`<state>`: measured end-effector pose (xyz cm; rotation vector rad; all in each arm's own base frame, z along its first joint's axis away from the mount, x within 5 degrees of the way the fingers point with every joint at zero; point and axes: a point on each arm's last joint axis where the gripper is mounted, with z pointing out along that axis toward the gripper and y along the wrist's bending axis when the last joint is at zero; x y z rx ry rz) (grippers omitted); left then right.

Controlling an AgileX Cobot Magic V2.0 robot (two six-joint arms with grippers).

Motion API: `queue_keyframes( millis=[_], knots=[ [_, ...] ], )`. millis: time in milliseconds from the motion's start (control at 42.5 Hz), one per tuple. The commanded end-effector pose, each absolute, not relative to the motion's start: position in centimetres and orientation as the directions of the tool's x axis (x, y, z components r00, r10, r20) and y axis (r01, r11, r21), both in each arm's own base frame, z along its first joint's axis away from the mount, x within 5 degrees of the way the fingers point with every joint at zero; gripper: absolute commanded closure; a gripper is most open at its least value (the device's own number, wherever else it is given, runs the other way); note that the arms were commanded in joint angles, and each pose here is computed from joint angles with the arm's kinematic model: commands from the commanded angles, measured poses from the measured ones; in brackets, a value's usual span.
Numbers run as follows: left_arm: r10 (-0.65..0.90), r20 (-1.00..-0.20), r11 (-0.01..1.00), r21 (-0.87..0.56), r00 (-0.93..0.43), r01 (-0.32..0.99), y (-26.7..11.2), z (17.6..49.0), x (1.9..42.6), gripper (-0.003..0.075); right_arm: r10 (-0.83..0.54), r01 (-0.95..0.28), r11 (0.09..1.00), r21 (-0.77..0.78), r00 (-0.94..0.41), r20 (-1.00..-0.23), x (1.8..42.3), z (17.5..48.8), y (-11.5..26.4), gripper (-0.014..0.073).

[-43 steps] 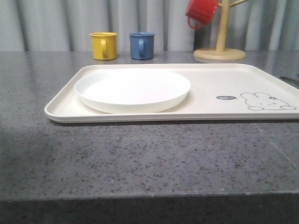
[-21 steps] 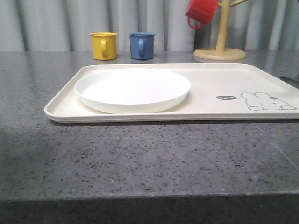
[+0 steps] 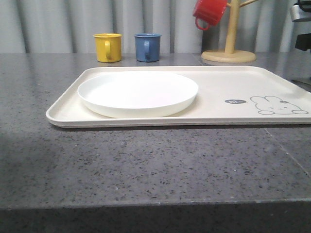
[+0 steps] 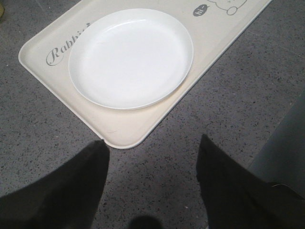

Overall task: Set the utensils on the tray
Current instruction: 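Grasp the silver fork with the right gripper and lift it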

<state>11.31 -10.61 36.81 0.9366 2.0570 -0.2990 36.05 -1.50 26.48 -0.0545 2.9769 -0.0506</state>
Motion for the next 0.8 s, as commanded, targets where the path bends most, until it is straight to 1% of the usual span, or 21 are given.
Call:
queue_keyframes(
  millis=[0,94,400,470,588,635,705,776],
  knots=[
    [0.453,-0.834,0.697,0.111,-0.315,0.708,-10.87,38.25,11.35,0.0312,-0.051,-0.037,0.998,-0.059,-0.966,-0.254,36.08,28.77,-1.82,0.0235],
    [0.453,-0.834,0.697,0.111,-0.315,0.708,-10.87,38.25,11.35,0.0312,-0.051,-0.036,0.998,-0.059,-0.961,-0.272,36.25,28.82,-1.81,0.0235],
    [0.453,-0.834,0.697,0.111,-0.315,0.708,-10.87,38.25,11.35,0.0312,-0.044,-0.034,0.999,-0.042,-0.966,-0.254,36.49,28.20,-1.69,0.0239],
    [0.453,-0.834,0.697,0.111,-0.315,0.708,-10.87,38.25,11.35,0.0312,-0.043,-0.034,0.999,-0.040,-0.968,-0.247,36.43,28.18,-1.68,0.0290],
    [0.453,-0.834,0.697,0.111,-0.315,0.708,-10.87,38.25,11.35,0.0312,-0.043,-0.034,0.999,-0.040,-0.969,-0.243,36.39,28.17,-1.68,0.0433],
    [0.453,-0.834,0.697,0.111,-0.315,0.708,-10.87,38.25,11.35,0.0312,-0.042,-0.034,0.999,-0.038,-0.969,-0.243,36.39,28.17,-1.66,0.0475],
    [0.453,-0.834,0.697,0.111,-0.315,0.708,-10.87,38.25,11.35,0.0312,-0.041,-0.034,0.999,-0.036,-0.969,-0.242,36.38,28.17,-1.64,0.0524],
    [0.453,-0.834,0.697,0.111,-0.315,0.708,-10.87,38.25,11.35,0.0312,-0.041,-0.034,0.999,-0.035,-0.970,-0.240,36.36,28.16,-1.64,0.0545]
  ],
)
